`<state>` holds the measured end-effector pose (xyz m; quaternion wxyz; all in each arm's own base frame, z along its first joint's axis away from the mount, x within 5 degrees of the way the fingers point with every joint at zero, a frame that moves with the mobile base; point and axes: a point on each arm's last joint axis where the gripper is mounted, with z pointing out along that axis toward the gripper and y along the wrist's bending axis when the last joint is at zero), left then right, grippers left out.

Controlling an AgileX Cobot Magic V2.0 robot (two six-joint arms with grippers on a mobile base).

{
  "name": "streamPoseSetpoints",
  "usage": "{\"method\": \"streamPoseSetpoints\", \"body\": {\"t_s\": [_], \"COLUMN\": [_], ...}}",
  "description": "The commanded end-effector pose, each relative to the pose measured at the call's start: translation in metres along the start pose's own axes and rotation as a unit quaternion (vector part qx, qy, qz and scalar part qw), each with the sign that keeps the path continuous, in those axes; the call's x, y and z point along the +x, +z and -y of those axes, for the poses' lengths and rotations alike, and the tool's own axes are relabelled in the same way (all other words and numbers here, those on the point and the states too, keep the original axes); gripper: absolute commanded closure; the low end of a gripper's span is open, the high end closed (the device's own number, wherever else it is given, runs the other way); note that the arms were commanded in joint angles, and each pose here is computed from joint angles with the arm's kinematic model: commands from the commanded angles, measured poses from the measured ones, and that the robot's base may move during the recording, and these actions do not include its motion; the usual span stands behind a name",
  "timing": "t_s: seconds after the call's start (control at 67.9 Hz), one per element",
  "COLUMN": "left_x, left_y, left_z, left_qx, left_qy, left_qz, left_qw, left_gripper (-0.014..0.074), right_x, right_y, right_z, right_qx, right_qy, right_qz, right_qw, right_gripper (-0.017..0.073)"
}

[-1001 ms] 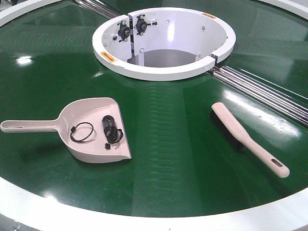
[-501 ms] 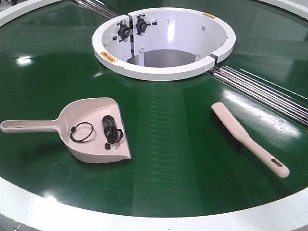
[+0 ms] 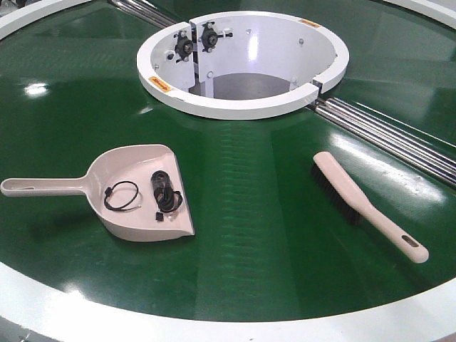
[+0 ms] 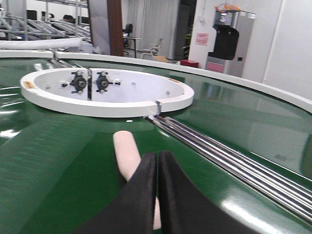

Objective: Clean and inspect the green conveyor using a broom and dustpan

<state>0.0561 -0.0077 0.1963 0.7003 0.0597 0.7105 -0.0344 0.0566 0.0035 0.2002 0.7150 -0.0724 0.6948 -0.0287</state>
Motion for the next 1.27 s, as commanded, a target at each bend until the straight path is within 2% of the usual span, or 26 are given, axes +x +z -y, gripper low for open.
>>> {"method": "streamPoseSetpoints", "body": {"t_s": [0.0,0.28,1.251], "left_x": [-0.0039,-0.0039,-0.0039], "left_y": [-0.0008,-0.0008,-0.0008], "left_z": [-0.0002,-0.0002,-0.0002], "left_qx": [0.0,0.0,0.0], "left_qy": [-0.006,-0.006,-0.006], "left_qz": [0.036,0.036,0.036], "left_qw": [0.999,0.999,0.999], "left_gripper": [0.0601,0.06,0.06], "right_x": [-0.0061,-0.0059,-0.0059], "right_y": [-0.0009,-0.0009,-0.0009], "right_z": [0.0,0.0001,0.0001], "right_qx": [0.0,0.0,0.0], "right_qy": [-0.001,0.025,0.025], "right_qz": [0.04,0.038,0.038], "right_qw": [0.999,0.999,0.999], "right_gripper": [0.0568,0.0568,0.0568]}}
